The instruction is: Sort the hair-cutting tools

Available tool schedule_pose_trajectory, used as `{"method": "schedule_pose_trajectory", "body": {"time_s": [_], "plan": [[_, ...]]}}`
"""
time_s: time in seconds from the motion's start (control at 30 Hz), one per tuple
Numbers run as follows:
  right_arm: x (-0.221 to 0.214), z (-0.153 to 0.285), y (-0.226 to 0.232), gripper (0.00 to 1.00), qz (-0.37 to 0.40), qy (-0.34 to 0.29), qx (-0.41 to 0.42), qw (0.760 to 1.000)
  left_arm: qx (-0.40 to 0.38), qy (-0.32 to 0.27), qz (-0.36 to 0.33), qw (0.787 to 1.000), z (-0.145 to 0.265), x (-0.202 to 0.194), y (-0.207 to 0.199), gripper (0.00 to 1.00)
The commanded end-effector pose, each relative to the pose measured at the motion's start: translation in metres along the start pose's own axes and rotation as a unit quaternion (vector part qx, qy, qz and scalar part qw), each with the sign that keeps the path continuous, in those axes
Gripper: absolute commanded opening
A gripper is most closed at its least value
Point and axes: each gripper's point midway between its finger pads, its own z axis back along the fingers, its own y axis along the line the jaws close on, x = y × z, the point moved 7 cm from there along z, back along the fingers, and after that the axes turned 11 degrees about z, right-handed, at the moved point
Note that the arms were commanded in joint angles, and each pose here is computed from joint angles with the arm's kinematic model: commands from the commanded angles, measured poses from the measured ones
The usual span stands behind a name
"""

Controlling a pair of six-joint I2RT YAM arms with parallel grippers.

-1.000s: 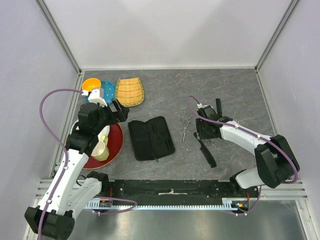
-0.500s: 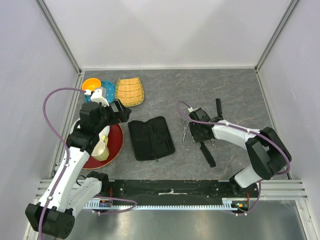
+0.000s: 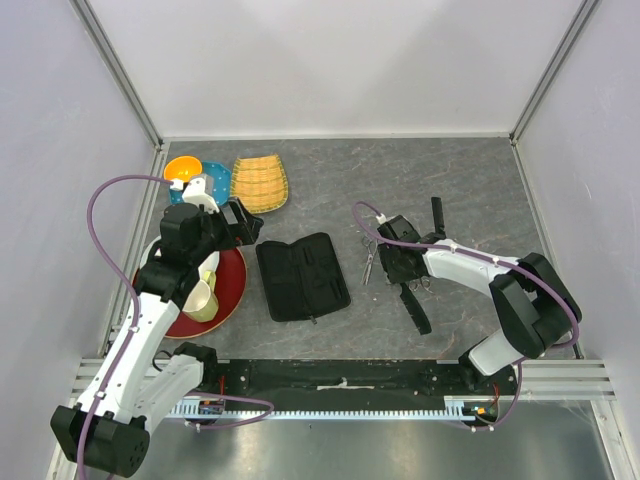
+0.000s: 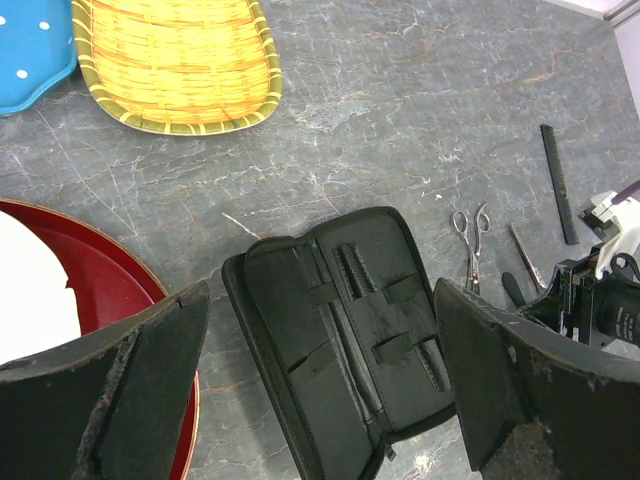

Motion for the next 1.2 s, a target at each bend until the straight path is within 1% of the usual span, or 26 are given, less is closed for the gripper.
{"method": "schedule_pose_trajectory", "body": {"time_s": [0.0, 0.17, 0.27, 0.37, 0.53, 0.67, 0.8, 1.03, 1.17], "plan": [[0.008, 0.001, 0.009, 0.49, -0.019, -0.006, 0.029, 0.999, -0.015, -0.007, -0.022, 1.000, 0.003, 0.008, -0.005, 0.99], [0.038, 0.025, 0.007, 0.48, -0.030, -0.059, 0.026, 0.997, -0.013, -0.009, -0.021, 1.000, 0.003, 0.008, -0.004, 0.99], [0.045, 0.036, 0.003, 0.49, -0.027, -0.069, 0.018, 0.997, -0.013, -0.007, -0.022, 1.000, 0.004, 0.007, -0.004, 0.99], [0.044, 0.039, 0.002, 0.50, -0.017, -0.064, 0.017, 0.998, -0.013, -0.009, -0.023, 1.000, 0.004, 0.008, -0.004, 0.99], [0.034, 0.033, 0.000, 0.53, 0.002, -0.038, 0.013, 0.999, -0.012, -0.007, -0.024, 1.000, 0.004, 0.007, -0.004, 0.99], [0.024, 0.026, -0.003, 0.60, 0.009, -0.013, 0.011, 1.000, -0.011, -0.006, -0.023, 1.000, 0.004, 0.007, -0.003, 0.99], [0.018, 0.019, -0.005, 0.62, 0.015, 0.011, 0.020, 1.000, -0.010, -0.003, -0.024, 1.000, 0.003, 0.006, -0.003, 0.99], [0.002, 0.000, -0.004, 0.61, 0.020, 0.060, 0.035, 0.997, -0.008, -0.001, -0.024, 1.000, 0.002, 0.006, -0.002, 0.99], [-0.003, -0.004, -0.001, 0.55, 0.019, 0.068, 0.048, 0.996, -0.008, 0.000, -0.024, 1.000, 0.002, 0.005, -0.002, 0.99]]}}
